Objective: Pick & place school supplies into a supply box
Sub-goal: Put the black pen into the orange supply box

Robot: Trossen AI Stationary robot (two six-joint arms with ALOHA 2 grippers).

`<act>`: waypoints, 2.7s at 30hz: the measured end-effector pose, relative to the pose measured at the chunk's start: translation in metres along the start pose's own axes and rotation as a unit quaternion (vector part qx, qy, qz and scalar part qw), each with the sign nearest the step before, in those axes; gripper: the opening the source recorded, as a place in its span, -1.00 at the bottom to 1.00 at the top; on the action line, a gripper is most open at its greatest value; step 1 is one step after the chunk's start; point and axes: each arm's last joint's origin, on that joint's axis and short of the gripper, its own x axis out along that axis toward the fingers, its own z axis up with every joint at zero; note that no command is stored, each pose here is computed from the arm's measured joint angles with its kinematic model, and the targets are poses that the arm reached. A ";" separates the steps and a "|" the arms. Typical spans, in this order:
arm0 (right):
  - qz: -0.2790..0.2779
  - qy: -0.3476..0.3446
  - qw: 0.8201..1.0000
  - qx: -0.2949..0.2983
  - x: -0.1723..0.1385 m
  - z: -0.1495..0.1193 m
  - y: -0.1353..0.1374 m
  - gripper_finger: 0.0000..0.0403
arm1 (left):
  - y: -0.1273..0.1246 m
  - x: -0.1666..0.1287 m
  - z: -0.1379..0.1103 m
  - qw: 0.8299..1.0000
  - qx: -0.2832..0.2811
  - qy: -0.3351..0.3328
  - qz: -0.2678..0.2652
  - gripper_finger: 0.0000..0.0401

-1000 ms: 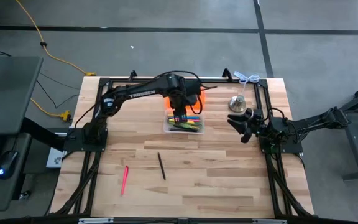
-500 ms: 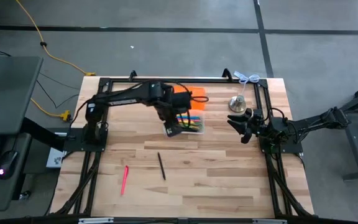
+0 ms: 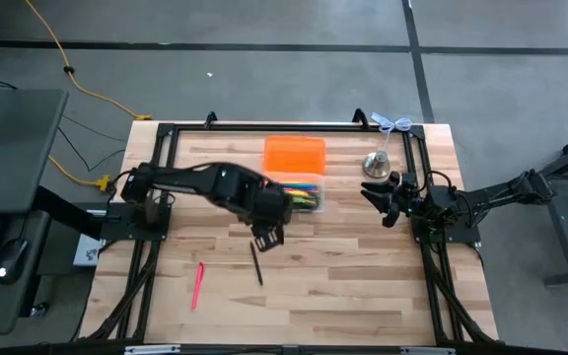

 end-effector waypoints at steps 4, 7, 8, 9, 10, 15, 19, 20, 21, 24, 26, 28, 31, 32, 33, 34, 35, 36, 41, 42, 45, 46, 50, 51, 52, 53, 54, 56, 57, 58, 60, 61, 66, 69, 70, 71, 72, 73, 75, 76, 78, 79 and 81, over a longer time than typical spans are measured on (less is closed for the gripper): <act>0.000 0.000 1.000 0.000 0.000 0.000 0.000 -0.30 | -0.018 -0.003 -0.013 1.000 -0.020 -0.009 0.004 -0.16; 0.000 0.000 1.000 0.000 0.000 0.000 0.000 -0.30 | -0.030 -0.006 -0.023 0.998 -0.051 -0.021 0.009 -0.16; 0.000 0.000 1.000 0.001 0.000 0.000 0.000 -0.30 | -0.034 -0.007 -0.027 0.998 -0.060 -0.024 0.009 -0.16; 0.000 0.000 1.000 0.001 0.000 0.000 0.000 -0.30 | -0.037 -0.008 -0.030 0.997 -0.070 -0.029 0.011 -0.16; 0.000 0.000 1.000 0.001 0.000 0.000 0.000 -0.30 | -0.041 -0.009 -0.033 0.996 -0.081 -0.031 0.010 -0.16; 0.000 0.000 1.000 0.001 0.000 0.000 0.000 -0.30 | -0.056 -0.013 -0.049 0.991 -0.127 -0.047 0.010 -0.16; 0.006 0.003 1.000 0.001 0.000 0.000 0.000 -0.30 | -0.066 -0.017 -0.059 0.985 -0.156 -0.066 0.012 -0.16; 0.008 0.005 1.000 0.001 0.000 0.000 0.000 -0.30 | -0.067 -0.018 -0.062 0.984 -0.164 -0.071 0.012 -0.16; 0.011 0.006 1.000 0.001 0.000 0.000 0.001 -0.30 | -0.069 -0.018 -0.064 0.982 -0.172 -0.074 0.011 -0.16; 0.022 0.012 1.000 0.001 0.000 -0.001 0.001 -0.30 | -0.073 -0.020 -0.068 0.978 -0.192 -0.079 0.009 -0.16; 0.029 0.016 0.999 0.001 0.000 -0.001 0.002 -0.30 | -0.074 -0.019 -0.070 0.975 -0.207 -0.079 0.008 -0.16; 0.033 0.018 0.999 0.001 0.000 -0.001 0.002 -0.30 | -0.074 -0.014 -0.071 0.971 -0.228 -0.075 0.016 -0.16; 0.038 0.021 0.999 0.001 0.000 -0.001 0.002 -0.30 | -0.075 -0.004 -0.073 0.964 -0.255 -0.067 0.031 -0.16; 0.040 0.022 0.999 0.000 0.000 -0.001 0.002 -0.30 | -0.074 -0.001 -0.074 0.962 -0.263 -0.066 0.036 -0.16; 0.040 0.022 0.999 -0.001 0.000 -0.001 0.002 -0.30 | -0.074 0.002 -0.075 0.959 -0.273 -0.064 0.042 -0.16; 0.040 0.021 0.999 -0.001 0.000 -0.001 0.002 -0.30 | -0.074 0.006 -0.075 0.956 -0.283 -0.062 0.048 -0.16; 0.040 0.021 0.999 -0.001 0.000 -0.001 0.002 -0.30 | -0.073 0.010 -0.075 0.952 -0.296 -0.060 0.053 -0.16; 0.040 0.022 0.999 -0.002 0.000 -0.001 0.002 -0.30 | -0.072 0.013 -0.075 0.948 -0.309 -0.057 0.058 -0.16; 0.040 0.022 0.999 -0.001 0.000 -0.001 0.002 -0.30 | -0.068 0.025 -0.074 0.924 -0.372 -0.046 0.075 -0.16; 0.040 0.022 0.999 -0.001 0.000 -0.001 0.002 -0.30 | -0.067 0.027 -0.073 0.919 -0.384 -0.047 0.077 -0.16; 0.040 0.022 0.999 0.000 0.000 -0.001 0.002 -0.30 | -0.063 0.033 -0.070 0.905 -0.416 -0.041 0.082 -0.16; 0.040 0.022 0.999 0.000 0.000 -0.001 0.002 -0.30 | -0.062 0.035 -0.068 0.900 -0.427 -0.039 0.082 -0.16; 0.040 0.021 0.999 0.000 0.000 -0.001 0.002 -0.30 | -0.059 0.047 -0.061 0.884 -0.461 -0.034 0.073 -0.16; 0.040 0.022 0.999 0.000 0.000 -0.001 0.002 -0.30 | -0.058 0.051 -0.059 0.882 -0.466 -0.029 0.070 -0.16; 0.040 0.022 0.999 0.000 0.000 -0.001 0.002 -0.30 | -0.057 0.055 -0.057 0.879 -0.471 -0.027 0.067 -0.16; 0.040 0.022 0.999 0.000 0.000 -0.001 0.002 -0.30 | -0.056 0.060 -0.055 0.877 -0.476 -0.022 0.066 -0.16; 0.040 0.022 0.999 0.000 0.000 -0.001 0.002 -0.30 | -0.055 0.065 -0.053 0.875 -0.479 -0.019 0.067 -0.16; 0.040 0.021 0.999 0.000 0.000 -0.001 0.002 -0.30 | -0.051 0.074 -0.051 0.870 -0.487 -0.005 0.071 -0.16; 0.040 0.021 0.999 0.000 0.000 -0.001 0.002 -0.30 | -0.049 0.079 -0.049 0.867 -0.493 0.000 0.069 -0.16; 0.040 0.022 0.999 0.001 0.000 -0.001 0.002 -0.30 | -0.047 0.084 -0.048 0.863 -0.500 0.005 0.067 -0.16; 0.040 0.021 0.999 0.000 0.000 -0.001 0.002 -0.30 | -0.043 0.096 -0.047 0.856 -0.512 0.015 0.070 -0.16; 0.040 0.021 0.999 -0.001 0.000 -0.001 0.002 -0.30 | -0.042 0.100 -0.047 0.853 -0.516 0.018 0.071 -0.16; 0.040 0.021 0.999 -0.001 0.000 -0.001 0.002 -0.30 | -0.039 0.124 -0.051 0.845 -0.530 0.040 0.062 -0.16; 0.040 0.022 0.999 -0.001 0.000 -0.001 0.002 -0.30 | -0.037 0.138 -0.058 0.832 -0.547 0.052 0.072 -0.16; 0.040 0.022 0.999 -0.001 0.000 -0.001 0.002 -0.30 | -0.037 0.143 -0.061 0.829 -0.552 0.058 0.075 -0.16; 0.040 0.021 0.999 0.000 0.000 -0.001 0.002 -0.30 | -0.036 0.146 -0.063 0.827 -0.553 0.063 0.077 -0.16; 0.040 0.022 0.999 0.000 0.000 -0.001 0.002 -0.30 | -0.036 0.150 -0.065 0.826 -0.554 0.067 0.076 -0.16; 0.040 0.022 0.999 -0.001 0.000 -0.001 0.002 -0.30 | -0.036 0.153 -0.066 0.826 -0.556 0.068 0.071 -0.16; 0.040 0.022 0.999 -0.002 0.000 -0.001 0.002 -0.30 | -0.036 0.160 -0.068 0.825 -0.557 0.074 0.061 -0.16; 0.040 0.021 0.999 -0.001 0.000 -0.001 0.002 -0.30 | -0.036 0.164 -0.070 0.825 -0.557 0.075 0.061 -0.16; 0.040 0.021 0.999 -0.001 0.000 -0.001 0.002 -0.30 | -0.035 0.170 -0.072 0.824 -0.559 0.073 0.055 -0.16; 0.040 0.021 0.999 -0.001 0.000 -0.001 0.002 -0.30 | -0.034 0.174 -0.074 0.822 -0.562 0.074 0.056 -0.16; 0.040 0.021 0.999 -0.001 0.000 -0.001 0.002 -0.30 | -0.032 0.179 -0.079 0.816 -0.568 0.082 0.067 -0.16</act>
